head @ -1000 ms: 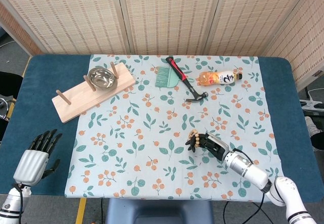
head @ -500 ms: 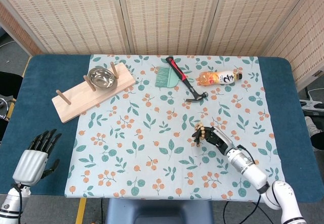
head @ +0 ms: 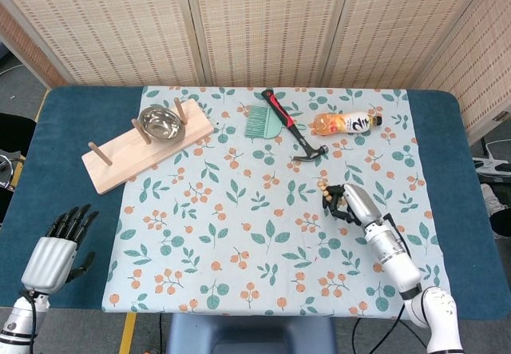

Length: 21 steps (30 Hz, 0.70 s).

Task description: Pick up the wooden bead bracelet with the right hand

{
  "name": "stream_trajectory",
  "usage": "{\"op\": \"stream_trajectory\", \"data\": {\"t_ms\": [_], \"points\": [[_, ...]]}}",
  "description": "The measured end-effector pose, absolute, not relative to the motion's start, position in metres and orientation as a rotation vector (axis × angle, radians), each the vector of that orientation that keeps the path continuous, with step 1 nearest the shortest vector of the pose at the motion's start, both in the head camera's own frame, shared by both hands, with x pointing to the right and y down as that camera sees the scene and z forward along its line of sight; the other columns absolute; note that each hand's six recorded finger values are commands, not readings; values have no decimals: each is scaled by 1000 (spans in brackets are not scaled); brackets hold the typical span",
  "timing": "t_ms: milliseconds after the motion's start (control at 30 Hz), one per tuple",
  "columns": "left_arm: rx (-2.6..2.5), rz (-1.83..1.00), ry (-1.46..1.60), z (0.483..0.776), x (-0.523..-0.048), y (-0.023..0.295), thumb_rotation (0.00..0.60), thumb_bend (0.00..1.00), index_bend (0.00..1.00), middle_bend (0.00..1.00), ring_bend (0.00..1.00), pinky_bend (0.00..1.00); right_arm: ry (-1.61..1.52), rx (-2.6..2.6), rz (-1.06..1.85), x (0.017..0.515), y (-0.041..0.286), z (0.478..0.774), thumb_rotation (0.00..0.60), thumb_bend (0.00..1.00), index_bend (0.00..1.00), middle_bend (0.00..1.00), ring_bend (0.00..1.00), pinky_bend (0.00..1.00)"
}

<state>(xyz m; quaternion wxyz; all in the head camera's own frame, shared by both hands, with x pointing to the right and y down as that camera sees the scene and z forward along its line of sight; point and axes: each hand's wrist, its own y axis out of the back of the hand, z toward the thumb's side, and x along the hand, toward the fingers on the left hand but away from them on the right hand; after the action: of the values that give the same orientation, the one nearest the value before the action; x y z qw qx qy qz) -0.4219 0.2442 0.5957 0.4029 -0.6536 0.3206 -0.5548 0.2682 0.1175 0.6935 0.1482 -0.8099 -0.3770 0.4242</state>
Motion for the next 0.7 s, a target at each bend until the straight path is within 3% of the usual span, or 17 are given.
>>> {"op": "stream_trajectory", "data": {"t_ms": [467, 567, 700], "points": [[-1655, -1401, 803, 596, -420, 245, 600, 409, 69, 0, 0, 158, -333, -1637, 1335, 266, 116, 710, 600, 594, 843, 774, 450, 310], [-1655, -1400, 805, 596, -421, 245, 600, 408, 69, 0, 0, 159, -277, -1591, 1332, 263, 123, 719, 600, 594, 736, 737, 401, 300], [-1656, -1396, 808, 595, -421, 245, 600, 408, 69, 0, 0, 160, -302, -1619, 1345, 262, 133, 732, 600, 577, 493, 526, 277, 246]]}}
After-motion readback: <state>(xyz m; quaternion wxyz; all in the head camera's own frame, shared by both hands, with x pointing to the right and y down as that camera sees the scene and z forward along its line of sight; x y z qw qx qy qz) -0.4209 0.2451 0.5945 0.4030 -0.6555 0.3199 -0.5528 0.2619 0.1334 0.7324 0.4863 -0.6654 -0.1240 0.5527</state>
